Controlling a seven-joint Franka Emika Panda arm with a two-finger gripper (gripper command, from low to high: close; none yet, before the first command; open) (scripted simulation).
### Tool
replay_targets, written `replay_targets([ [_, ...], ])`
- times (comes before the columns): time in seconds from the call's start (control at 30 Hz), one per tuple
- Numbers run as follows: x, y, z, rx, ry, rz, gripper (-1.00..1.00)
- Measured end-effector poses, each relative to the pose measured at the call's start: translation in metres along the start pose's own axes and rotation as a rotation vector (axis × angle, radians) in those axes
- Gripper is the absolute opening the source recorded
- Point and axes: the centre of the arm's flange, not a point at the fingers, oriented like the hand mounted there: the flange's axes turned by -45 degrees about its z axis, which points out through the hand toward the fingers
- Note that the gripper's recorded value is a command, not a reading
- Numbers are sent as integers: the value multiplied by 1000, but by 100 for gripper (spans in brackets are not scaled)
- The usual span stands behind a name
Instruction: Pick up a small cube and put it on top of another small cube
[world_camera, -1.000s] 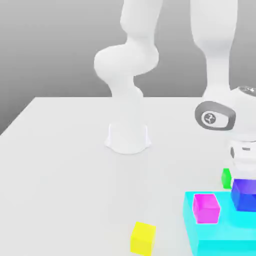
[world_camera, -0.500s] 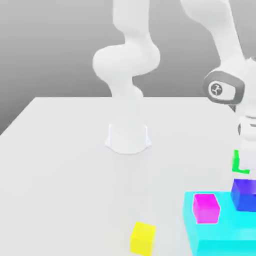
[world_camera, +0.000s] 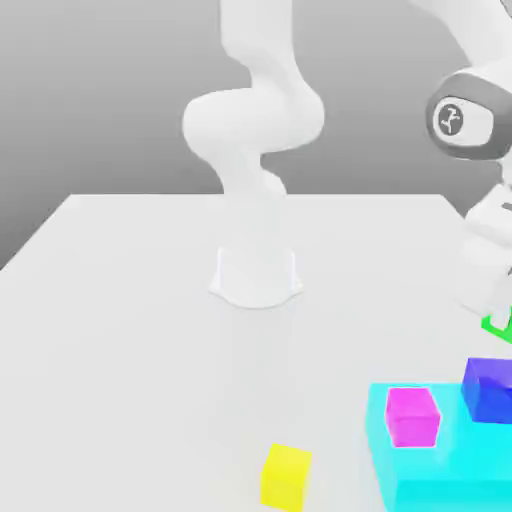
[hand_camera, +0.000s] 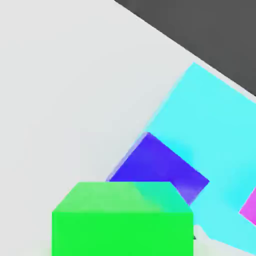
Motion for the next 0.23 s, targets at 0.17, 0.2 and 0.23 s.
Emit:
replay_targets([
  [0.17, 1, -3, 48, -3, 0, 8, 100],
  [0.2, 1, -3, 48, -3, 0, 8, 100],
  [0.23, 1, -3, 48, -3, 0, 8, 100],
])
